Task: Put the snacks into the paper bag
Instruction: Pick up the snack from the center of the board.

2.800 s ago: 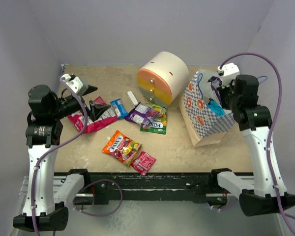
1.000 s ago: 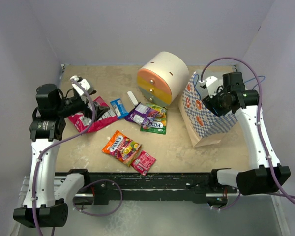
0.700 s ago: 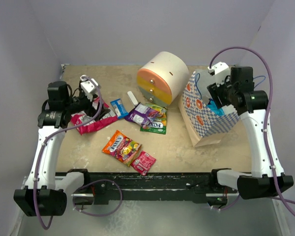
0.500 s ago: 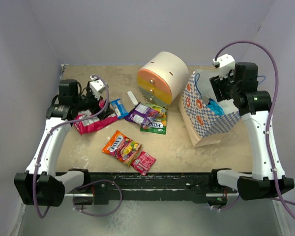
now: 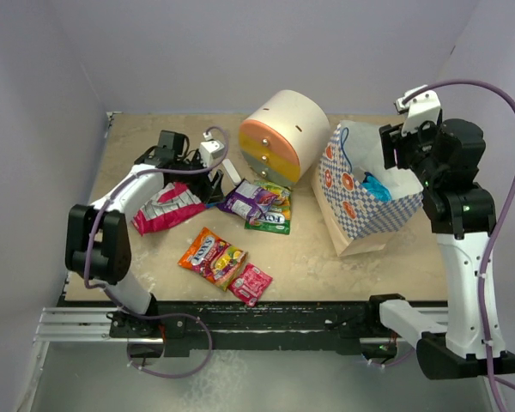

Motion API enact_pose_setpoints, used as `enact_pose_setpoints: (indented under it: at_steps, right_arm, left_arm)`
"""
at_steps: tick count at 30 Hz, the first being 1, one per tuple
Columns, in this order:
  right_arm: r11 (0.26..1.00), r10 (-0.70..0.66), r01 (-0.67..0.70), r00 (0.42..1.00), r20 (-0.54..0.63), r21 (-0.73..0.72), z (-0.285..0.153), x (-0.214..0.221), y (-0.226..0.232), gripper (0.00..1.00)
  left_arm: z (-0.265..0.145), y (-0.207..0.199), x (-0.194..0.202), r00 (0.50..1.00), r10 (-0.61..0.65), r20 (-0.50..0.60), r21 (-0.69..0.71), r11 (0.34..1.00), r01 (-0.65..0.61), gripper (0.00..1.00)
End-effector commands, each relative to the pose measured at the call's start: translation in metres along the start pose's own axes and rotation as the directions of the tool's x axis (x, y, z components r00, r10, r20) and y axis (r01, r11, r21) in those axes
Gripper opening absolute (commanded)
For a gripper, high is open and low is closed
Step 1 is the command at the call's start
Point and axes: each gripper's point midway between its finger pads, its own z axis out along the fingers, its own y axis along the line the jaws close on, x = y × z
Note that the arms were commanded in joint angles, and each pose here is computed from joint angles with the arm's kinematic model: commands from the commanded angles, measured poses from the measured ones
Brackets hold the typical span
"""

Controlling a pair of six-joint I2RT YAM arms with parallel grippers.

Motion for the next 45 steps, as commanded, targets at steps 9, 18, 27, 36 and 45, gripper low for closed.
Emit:
enact_pose_setpoints:
  at_steps: [9,18,27,36,45]
  right_arm:
    - [0.996,-0.002,0.009,0.997,0.075,-0.085,-0.005,-0.016,0.013,0.67]
    - [0.993,0.003,0.004,0.998,0.056,-0.118,-0.001,-0.005,0.016,0.69]
    - [0.985,0.023,-0.013,0.998,0.053,-0.171,0.002,-0.001,0.020,0.73]
    - [0.985,0.039,-0.032,0.998,0.040,-0.170,-0.001,0.009,0.016,0.75]
    - [0.981,0.005,0.002,0.999,0.037,-0.196,-0.006,0.016,0.021,0.77]
  left_arm:
    - [0.066,0.015,-0.027,0.999,-0.047,0.005,0.148,0.988,0.045,0.81]
    - [0.100,0.014,-0.015,0.988,-0.151,-0.045,0.234,0.959,0.157,0.79]
    - [0.117,0.007,0.011,0.963,-0.249,-0.104,0.260,0.927,0.268,0.76]
    - [0.121,0.003,0.017,0.960,-0.270,-0.074,0.265,0.923,0.280,0.41]
    - [0.103,0.002,-0.012,0.986,-0.166,-0.013,0.276,0.947,0.163,0.16]
